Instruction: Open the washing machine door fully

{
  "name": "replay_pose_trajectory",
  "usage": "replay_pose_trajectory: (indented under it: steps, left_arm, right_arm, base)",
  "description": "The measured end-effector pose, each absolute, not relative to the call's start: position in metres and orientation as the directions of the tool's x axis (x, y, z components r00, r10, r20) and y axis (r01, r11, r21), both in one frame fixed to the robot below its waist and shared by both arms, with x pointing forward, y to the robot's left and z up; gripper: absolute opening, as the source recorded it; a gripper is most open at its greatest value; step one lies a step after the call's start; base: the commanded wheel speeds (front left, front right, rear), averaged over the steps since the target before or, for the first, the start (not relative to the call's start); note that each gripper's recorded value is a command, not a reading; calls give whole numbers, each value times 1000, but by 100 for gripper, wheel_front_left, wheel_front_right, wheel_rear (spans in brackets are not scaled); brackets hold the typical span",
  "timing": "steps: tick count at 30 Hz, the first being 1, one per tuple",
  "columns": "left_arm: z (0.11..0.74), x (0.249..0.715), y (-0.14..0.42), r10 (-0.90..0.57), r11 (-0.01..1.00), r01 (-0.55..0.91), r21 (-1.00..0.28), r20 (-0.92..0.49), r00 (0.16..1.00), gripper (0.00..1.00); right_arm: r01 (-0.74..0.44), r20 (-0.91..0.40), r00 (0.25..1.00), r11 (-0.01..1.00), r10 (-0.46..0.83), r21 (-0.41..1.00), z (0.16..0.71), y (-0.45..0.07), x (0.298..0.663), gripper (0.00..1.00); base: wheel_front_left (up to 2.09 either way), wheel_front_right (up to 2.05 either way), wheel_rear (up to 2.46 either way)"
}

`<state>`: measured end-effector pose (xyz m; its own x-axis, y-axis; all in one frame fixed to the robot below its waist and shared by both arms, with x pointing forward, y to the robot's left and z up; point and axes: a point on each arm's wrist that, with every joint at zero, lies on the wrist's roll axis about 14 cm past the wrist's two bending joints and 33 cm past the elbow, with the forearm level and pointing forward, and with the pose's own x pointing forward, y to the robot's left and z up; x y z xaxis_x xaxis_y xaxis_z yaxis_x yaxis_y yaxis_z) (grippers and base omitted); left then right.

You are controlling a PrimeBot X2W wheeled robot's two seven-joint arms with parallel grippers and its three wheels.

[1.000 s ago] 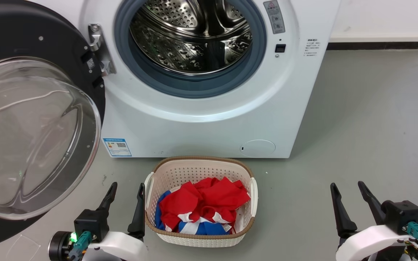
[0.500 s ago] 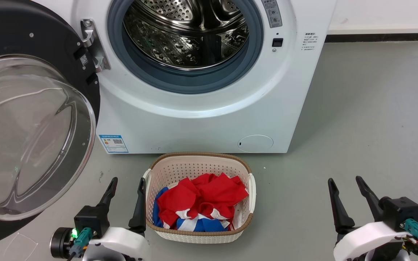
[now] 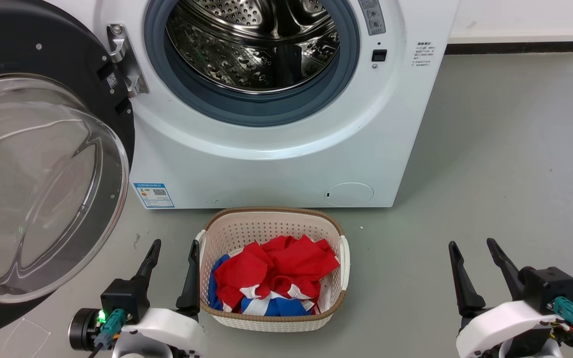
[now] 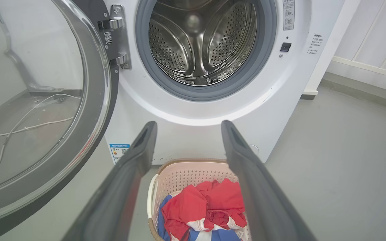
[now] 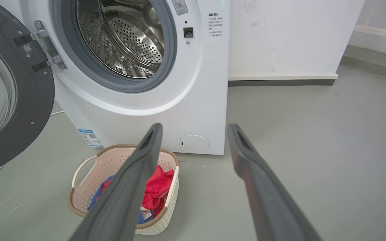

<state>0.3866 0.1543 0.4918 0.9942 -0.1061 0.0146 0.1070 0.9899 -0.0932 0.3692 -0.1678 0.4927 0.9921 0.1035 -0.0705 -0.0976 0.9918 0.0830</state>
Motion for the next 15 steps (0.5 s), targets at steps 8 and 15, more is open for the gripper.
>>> replay_pose_trajectory:
  steps: [8,15]
  left_arm:
    - [492,387,155,-104,990,105,-94,16,994,0]
    - [469,377,157,-89,986,78,-148,-69,994,0]
  right_arm:
    - [-96,-79,992,992,103,85,490,-168,369,0]
    - [-75,-144,985,987,96,145,469,-169,359,0]
  base:
    - [0,0,0]
    - [0,0,0]
